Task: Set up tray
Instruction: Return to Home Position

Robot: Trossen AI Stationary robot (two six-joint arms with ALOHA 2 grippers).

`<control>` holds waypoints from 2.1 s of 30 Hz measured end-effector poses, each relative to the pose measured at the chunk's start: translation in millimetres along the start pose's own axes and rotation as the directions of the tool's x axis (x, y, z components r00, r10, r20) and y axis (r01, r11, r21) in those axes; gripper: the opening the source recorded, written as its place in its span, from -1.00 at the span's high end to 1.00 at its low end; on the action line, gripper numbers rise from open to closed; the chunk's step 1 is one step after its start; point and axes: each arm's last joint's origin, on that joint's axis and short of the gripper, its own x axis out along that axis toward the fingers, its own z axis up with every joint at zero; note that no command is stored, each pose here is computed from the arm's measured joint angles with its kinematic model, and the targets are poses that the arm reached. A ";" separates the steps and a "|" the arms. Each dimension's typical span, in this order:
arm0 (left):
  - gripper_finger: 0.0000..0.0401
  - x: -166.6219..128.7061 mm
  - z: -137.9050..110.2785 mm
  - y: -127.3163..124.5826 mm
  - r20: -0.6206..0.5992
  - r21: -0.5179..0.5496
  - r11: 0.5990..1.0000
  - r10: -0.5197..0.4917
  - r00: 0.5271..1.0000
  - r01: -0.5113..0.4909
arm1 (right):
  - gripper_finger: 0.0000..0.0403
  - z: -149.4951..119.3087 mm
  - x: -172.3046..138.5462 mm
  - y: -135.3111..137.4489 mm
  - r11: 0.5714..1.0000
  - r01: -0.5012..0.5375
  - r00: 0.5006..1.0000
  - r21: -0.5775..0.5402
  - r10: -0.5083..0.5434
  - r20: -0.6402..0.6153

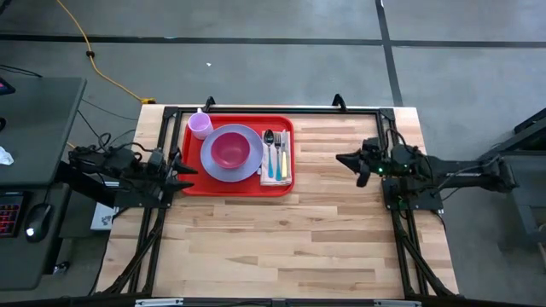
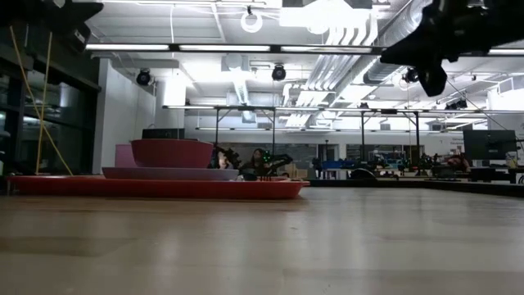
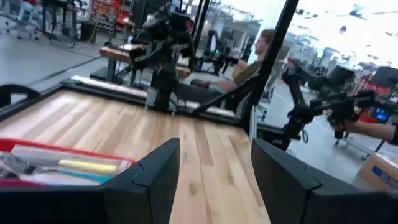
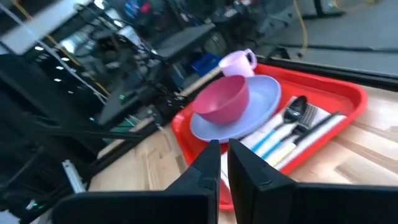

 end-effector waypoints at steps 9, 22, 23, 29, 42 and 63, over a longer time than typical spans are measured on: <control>-0.13 15.4 -28.8 4.3 -0.009 0.022 1.000 0.006 1.000 -0.006 | 0.95 -33.8 -7.9 -19.1 0.996 -0.092 0.993 -0.005 0.092 0.077; -0.13 19.9 -46.3 8.1 -0.077 0.040 0.999 0.028 0.997 -0.025 | 0.95 -47.3 -15.2 -30.1 0.992 -0.124 0.985 0.000 0.123 0.124; -0.13 19.9 -46.2 8.1 -0.075 0.043 0.999 0.027 0.997 -0.024 | 0.96 -46.3 -16.4 -29.7 0.991 -0.133 0.982 -0.003 0.133 0.134; -0.13 20.0 -45.0 7.8 -0.063 0.059 0.998 0.026 0.998 -0.022 | 0.98 -44.5 -25.1 -29.9 0.985 -0.171 0.973 -0.005 0.169 0.156; -0.13 24.0 -50.1 8.0 -0.018 0.086 0.996 0.004 1.000 -0.002 | 0.96 -50.4 -29.2 -35.1 0.990 -0.136 0.985 0.024 0.132 0.109; -0.13 33.2 -79.4 14.6 -0.003 0.109 0.994 0.030 1.000 -0.029 | 0.96 -55.5 -26.0 -39.7 0.993 -0.081 0.984 -0.083 0.093 0.153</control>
